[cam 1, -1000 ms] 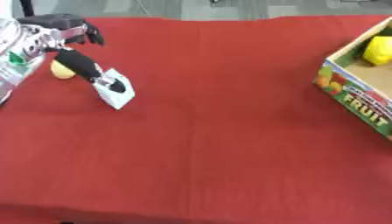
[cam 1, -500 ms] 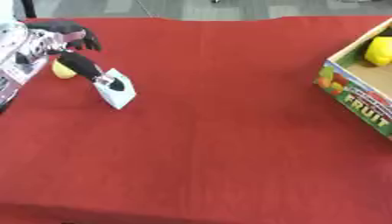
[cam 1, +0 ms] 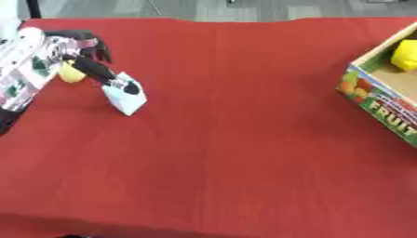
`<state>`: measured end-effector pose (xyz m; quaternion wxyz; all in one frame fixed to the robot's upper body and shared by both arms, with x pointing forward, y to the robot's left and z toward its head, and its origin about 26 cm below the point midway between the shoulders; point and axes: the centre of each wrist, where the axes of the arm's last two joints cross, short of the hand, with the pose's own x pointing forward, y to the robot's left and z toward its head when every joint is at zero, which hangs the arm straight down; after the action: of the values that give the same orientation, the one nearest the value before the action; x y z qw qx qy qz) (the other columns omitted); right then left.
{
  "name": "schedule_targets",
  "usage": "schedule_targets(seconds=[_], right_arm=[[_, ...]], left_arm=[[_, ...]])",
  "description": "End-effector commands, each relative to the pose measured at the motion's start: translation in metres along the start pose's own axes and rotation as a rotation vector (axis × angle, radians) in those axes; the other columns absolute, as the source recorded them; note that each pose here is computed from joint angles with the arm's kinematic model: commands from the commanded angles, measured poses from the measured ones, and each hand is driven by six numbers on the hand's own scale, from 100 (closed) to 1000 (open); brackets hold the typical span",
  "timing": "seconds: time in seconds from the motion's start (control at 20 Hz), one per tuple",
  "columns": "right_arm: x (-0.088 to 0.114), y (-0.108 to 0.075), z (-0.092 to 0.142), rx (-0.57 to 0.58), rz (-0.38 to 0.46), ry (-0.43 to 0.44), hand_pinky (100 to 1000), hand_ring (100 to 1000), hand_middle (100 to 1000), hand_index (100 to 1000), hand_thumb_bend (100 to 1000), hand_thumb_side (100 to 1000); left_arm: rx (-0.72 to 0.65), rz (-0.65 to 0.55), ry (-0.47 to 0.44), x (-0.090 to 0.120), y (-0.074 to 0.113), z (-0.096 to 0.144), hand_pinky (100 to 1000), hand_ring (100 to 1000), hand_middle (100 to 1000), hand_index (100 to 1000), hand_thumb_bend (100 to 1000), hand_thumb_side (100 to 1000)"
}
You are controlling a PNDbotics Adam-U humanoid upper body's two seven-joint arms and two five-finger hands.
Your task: Pick up the objects with one hand, pass them to the other hand, and then place them into the box on the other side of the table.
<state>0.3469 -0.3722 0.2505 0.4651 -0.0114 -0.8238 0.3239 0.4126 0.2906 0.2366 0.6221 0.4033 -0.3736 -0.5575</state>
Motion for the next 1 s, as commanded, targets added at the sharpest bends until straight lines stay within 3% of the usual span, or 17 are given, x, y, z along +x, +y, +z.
schedule_targets(seconds=[0.05, 1.0], right_arm=[[0.007, -0.006, 0.0, 0.004, 0.032, -0.003, 931, 1000, 960, 952, 100, 534], [0.0, -0.007, 0.003, 0.008, 0.038, 0.019, 934, 1000, 956, 959, 100, 510]], left_arm=[[-0.163, 0.115, 0.174, -0.004, 0.007, -0.003, 841, 826, 778, 792, 946, 626], [-0.172, 0.09, 0.209, 0.0, -0.001, -0.02, 836, 827, 779, 772, 946, 625]])
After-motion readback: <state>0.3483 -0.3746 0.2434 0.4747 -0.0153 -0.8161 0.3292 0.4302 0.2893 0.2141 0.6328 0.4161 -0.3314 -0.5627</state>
